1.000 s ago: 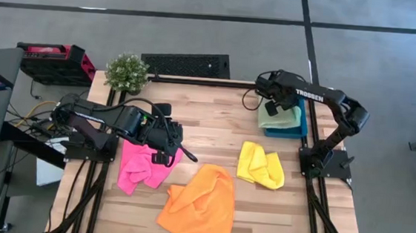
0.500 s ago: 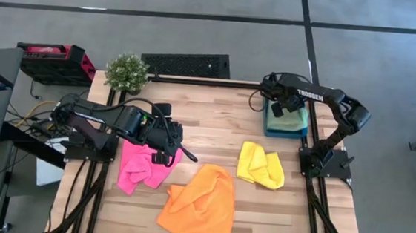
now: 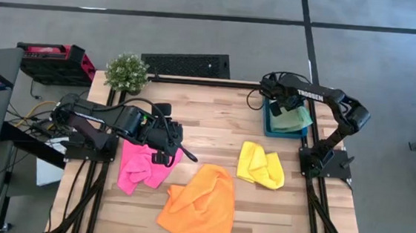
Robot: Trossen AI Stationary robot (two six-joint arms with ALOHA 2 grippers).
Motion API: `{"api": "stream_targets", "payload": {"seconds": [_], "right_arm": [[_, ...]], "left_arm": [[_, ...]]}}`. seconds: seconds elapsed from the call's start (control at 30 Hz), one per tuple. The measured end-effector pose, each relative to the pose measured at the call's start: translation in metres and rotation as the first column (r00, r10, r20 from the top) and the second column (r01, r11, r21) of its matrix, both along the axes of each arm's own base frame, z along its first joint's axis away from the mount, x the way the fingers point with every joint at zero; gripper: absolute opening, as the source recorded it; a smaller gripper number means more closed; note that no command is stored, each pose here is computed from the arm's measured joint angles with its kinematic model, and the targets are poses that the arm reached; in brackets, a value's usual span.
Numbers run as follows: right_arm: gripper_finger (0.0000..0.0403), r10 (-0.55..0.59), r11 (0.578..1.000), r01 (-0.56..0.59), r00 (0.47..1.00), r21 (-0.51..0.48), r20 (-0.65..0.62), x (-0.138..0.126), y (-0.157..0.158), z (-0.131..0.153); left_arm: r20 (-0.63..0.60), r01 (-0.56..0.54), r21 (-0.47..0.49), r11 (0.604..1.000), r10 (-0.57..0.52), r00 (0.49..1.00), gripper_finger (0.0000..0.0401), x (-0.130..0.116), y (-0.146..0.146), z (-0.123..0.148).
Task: Fold microfiber towels
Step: Put the green folded microfiber towel into the bin, then fold the pink microfiber towel
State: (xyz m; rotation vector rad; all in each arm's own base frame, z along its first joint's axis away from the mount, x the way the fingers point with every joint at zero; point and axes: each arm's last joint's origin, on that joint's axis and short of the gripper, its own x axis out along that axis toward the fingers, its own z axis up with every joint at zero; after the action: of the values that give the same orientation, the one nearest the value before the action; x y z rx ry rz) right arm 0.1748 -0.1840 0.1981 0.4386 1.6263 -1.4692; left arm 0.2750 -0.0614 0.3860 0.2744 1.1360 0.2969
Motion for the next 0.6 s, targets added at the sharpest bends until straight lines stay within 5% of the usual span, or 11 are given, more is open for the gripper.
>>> {"api": "stream_targets", "payload": {"seconds": [0.6], "right_arm": [[0.0207, 0.001, 1.000, -0.001, 1.000, -0.013, 0.014, 0.0023, -0.0010, 0.0028]], "left_arm": [[-0.011, -0.045, -0.011, 0.999, 0.045, 0.999, 0.0160, -0.0027, 0.0008, -0.0009]]}}
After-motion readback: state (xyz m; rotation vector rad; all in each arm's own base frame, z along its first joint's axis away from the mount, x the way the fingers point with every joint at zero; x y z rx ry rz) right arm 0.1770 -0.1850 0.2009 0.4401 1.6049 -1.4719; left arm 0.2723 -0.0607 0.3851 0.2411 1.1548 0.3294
